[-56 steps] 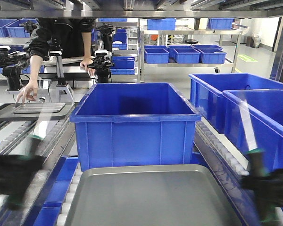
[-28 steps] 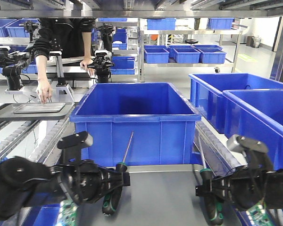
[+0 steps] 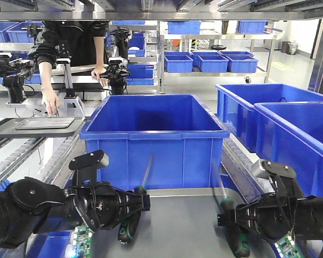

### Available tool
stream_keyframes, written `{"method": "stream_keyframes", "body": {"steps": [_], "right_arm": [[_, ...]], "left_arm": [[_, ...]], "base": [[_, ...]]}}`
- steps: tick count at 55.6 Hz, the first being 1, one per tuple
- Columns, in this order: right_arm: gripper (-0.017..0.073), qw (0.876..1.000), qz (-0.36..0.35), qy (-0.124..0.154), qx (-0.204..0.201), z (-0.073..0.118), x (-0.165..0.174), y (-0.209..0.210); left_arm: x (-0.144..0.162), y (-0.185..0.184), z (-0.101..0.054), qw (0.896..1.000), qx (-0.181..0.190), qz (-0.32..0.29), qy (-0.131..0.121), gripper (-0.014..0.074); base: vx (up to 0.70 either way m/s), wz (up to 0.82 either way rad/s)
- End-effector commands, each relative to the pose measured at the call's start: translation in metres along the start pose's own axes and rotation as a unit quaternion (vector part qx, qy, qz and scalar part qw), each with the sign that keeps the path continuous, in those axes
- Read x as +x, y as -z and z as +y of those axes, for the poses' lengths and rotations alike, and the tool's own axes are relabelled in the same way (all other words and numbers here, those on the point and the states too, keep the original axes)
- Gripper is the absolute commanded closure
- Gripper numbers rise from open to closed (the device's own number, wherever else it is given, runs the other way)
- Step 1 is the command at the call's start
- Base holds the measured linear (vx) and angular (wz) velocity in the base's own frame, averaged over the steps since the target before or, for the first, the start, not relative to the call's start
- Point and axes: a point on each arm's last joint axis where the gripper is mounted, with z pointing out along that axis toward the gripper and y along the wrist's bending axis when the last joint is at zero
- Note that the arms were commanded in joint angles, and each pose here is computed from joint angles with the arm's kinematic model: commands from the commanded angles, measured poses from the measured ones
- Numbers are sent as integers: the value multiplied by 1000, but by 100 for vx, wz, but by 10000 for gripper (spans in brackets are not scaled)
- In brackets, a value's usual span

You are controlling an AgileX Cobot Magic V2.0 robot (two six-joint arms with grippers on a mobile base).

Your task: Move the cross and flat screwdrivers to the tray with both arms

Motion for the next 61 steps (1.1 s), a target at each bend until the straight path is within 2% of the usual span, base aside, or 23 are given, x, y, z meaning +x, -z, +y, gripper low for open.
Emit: {"method": "stream_keyframes", "body": {"steps": [1,5,8,12,15,18,23,25,26,28,30,34,38,43,51,61], "right_arm": [[13,999,-41,1,-12,10,-16,14],[-40,999,-40,3,-16,12,-16,16],[-50,999,-45,6,-18,14,-17,20],[-28,998,-58,17,-21,20,-20,30],[23,997,-70,32,-20,26,-22,41],[122,995,-80,55,-14,31,-23,53],[397,991,-101,87,-5,46,-23,85],[508,989,-107,106,1,52,-21,98],[551,987,-110,121,6,56,-20,106],[573,983,-113,143,13,63,-16,123],[573,980,-115,160,21,68,-11,136],[571,976,-126,178,30,80,0,165],[569,966,-155,201,43,89,20,190],[568,955,-204,206,56,89,52,204],[567,933,-288,202,73,85,105,219],[567,922,-321,205,69,81,144,223]], "left_arm": [[-18,17,-16,999,22,-40,3,85],[-18,18,-17,999,25,-38,0,40],[-18,20,-19,999,29,-37,-13,26],[-20,27,-23,998,36,-39,-30,37],[-21,34,-27,997,45,-41,-47,76],[-23,44,-32,995,50,-41,-74,151],[-22,67,-41,988,55,-30,-144,364],[-22,80,-44,982,53,-25,-180,454],[-22,86,-47,980,54,-22,-190,508],[-19,97,-49,975,49,-10,-217,603],[-17,111,-51,969,41,-1,-242,602],[-14,136,-53,963,18,15,-270,598],[-5,160,-52,959,-1,25,-284,594],[18,186,-47,958,-2,-1,-288,592],[63,214,-29,961,1,-68,-268,592],[110,246,-12,955,12,-128,-266,592]], "base": [[0,0],[0,0],[0,0],[0,0],[0,0],[0,0],[0,0],[0,0],[0,0],[0,0],[0,0],[0,0],[0,0],[0,0],[0,0],[0,0]]}}
